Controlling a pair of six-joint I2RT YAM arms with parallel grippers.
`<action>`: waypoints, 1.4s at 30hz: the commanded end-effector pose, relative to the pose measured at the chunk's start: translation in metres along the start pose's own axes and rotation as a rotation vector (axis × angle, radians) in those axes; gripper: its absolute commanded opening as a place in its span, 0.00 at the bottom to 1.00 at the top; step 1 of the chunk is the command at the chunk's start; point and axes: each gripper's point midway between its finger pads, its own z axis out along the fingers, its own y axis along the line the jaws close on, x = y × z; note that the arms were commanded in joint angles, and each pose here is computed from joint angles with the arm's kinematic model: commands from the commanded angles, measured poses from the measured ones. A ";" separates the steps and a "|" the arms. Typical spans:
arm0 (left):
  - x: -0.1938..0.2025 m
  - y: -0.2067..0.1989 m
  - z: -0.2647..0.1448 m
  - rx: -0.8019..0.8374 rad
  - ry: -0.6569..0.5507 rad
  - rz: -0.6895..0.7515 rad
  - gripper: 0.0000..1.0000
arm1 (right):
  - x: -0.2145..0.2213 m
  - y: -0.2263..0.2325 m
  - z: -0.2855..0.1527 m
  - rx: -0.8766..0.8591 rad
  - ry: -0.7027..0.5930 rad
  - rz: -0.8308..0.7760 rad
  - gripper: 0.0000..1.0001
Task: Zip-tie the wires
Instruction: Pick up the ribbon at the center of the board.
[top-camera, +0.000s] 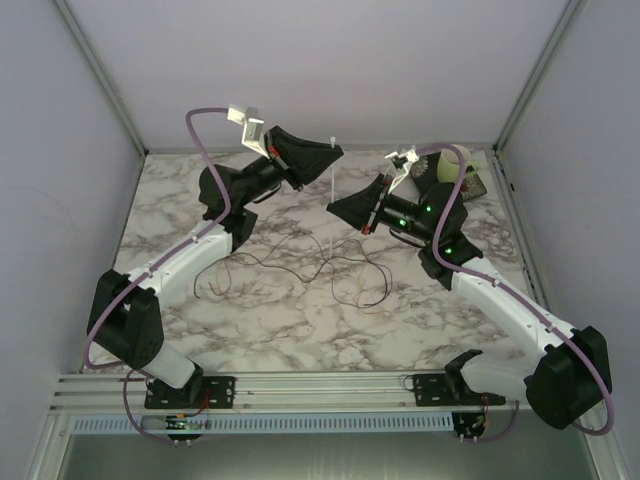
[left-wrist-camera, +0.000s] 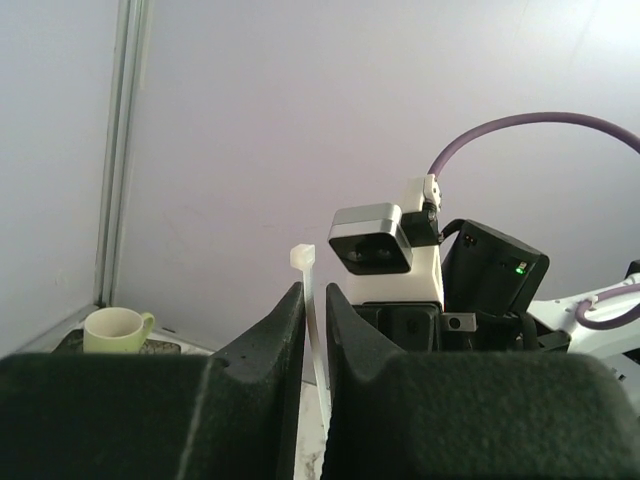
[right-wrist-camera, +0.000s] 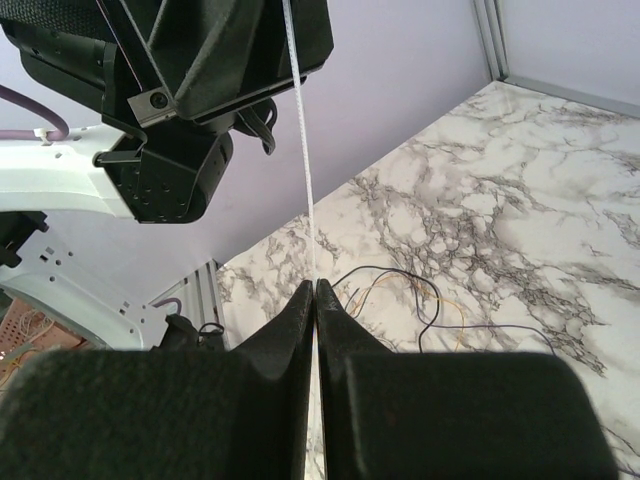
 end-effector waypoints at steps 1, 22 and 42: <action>-0.002 -0.008 -0.003 0.045 -0.017 0.034 0.13 | -0.013 0.014 0.000 -0.034 -0.045 -0.041 0.00; -0.001 0.040 -0.019 -0.013 -0.005 -0.015 0.00 | -0.028 -0.034 -0.028 0.302 -0.093 -0.204 0.78; 0.063 0.217 -0.061 -0.063 0.066 -0.155 0.00 | 0.005 -0.063 -0.074 0.403 -0.188 -0.629 0.99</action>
